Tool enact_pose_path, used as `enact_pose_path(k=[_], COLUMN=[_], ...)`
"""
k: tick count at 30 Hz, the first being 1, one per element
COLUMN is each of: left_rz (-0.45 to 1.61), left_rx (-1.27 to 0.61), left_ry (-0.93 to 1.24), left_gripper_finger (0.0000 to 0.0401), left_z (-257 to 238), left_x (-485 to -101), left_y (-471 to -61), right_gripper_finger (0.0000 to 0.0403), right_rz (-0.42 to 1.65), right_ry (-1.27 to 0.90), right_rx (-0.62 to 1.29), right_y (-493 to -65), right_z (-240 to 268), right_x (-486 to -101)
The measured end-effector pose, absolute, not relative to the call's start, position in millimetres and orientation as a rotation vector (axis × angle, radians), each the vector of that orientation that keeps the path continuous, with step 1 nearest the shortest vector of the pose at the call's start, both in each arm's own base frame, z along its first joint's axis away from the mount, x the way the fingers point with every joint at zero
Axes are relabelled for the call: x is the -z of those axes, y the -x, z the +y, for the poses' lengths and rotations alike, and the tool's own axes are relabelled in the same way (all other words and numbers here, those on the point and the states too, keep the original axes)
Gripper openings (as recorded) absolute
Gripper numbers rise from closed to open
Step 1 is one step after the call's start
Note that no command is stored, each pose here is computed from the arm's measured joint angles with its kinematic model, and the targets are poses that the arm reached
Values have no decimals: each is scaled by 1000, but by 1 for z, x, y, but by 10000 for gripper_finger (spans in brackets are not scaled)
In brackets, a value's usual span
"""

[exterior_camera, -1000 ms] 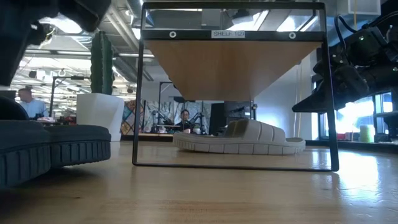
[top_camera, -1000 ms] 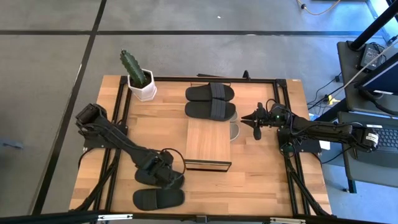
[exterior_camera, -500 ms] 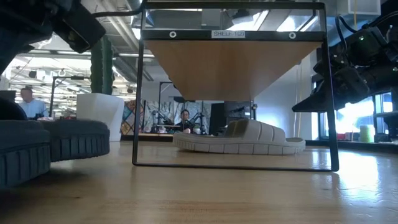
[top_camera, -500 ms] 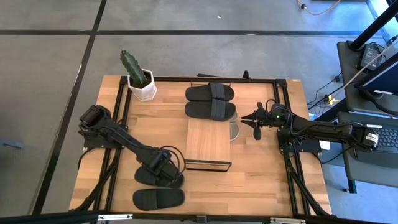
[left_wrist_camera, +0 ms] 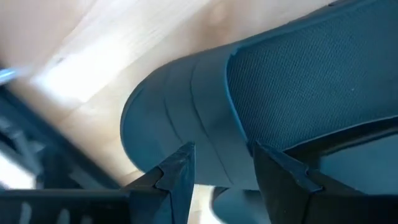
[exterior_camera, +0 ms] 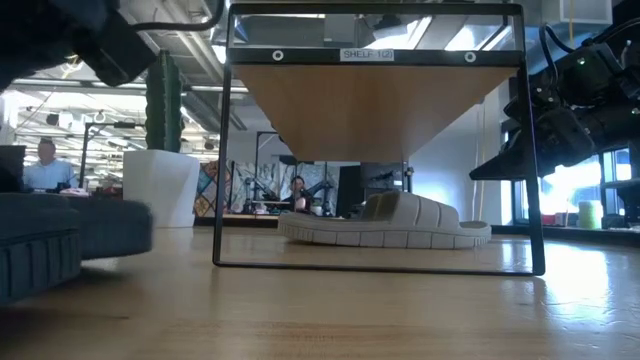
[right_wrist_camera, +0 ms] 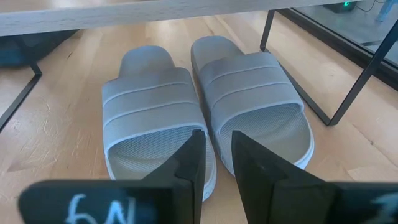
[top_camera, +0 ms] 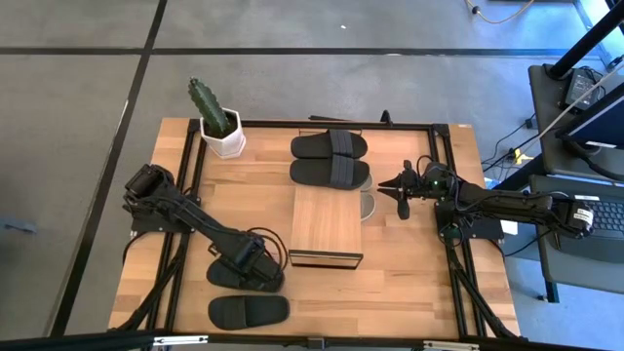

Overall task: Pick and place slides into the shelf
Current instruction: Put the black slipper on the shelf

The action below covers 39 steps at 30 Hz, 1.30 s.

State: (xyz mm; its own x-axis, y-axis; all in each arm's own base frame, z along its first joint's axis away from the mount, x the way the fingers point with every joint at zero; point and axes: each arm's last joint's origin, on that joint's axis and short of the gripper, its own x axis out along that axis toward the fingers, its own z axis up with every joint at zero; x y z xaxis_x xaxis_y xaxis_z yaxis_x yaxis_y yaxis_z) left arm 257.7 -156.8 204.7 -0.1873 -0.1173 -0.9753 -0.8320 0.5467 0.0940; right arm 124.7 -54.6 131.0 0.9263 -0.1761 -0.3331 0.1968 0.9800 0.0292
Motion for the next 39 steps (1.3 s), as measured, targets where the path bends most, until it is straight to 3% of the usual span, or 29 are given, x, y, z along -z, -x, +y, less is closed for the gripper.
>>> enact_pose_path(k=[11,25,39], left_rz=[1786,1645,1680], left_rx=[-947,-847,-891], left_ry=[638,753,680], left_gripper_finger=[153,153,153], left_z=[-150,-160,-167], left_x=[-210,-227,-199], left_y=[-236,-255,-265], right_gripper_finger=[80,80,80], right_rz=[336,336,339], right_ry=[-63,-63,-44], right_rx=[191,192,188], right_y=[-125,-125,-125], right_z=[-55,-55,-55], right_x=[-131,-131,-131])
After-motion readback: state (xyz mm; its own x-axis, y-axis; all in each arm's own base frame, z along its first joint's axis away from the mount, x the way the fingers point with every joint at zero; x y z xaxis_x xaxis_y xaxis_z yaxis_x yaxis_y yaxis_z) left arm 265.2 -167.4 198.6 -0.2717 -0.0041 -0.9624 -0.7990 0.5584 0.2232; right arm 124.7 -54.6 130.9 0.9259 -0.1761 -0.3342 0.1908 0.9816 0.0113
